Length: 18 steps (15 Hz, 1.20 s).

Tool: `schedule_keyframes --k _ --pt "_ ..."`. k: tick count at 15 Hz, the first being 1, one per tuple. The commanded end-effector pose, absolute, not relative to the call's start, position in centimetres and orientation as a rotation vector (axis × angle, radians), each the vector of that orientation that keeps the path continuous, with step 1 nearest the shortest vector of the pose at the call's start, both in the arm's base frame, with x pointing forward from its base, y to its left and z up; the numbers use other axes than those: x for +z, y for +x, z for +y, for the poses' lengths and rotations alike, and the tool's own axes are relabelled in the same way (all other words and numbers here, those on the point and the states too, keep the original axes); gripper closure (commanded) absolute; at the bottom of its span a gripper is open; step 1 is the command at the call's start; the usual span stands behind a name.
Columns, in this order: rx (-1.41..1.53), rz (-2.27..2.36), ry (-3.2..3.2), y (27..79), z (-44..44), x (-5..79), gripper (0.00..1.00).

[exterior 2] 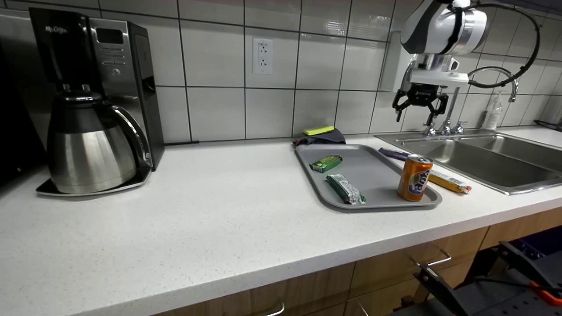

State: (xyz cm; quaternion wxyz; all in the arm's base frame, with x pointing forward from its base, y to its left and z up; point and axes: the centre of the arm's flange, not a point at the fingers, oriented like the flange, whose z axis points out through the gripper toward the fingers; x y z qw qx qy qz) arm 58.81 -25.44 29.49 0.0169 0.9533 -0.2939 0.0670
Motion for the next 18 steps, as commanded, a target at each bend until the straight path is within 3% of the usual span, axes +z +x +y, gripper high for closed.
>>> schedule_keyframes --k 1,18 --pt "0.142 -0.705 3.055 59.9 -28.0 29.9 0.0" --pt "-0.016 0.145 3.096 63.2 -28.6 23.8 0.0"
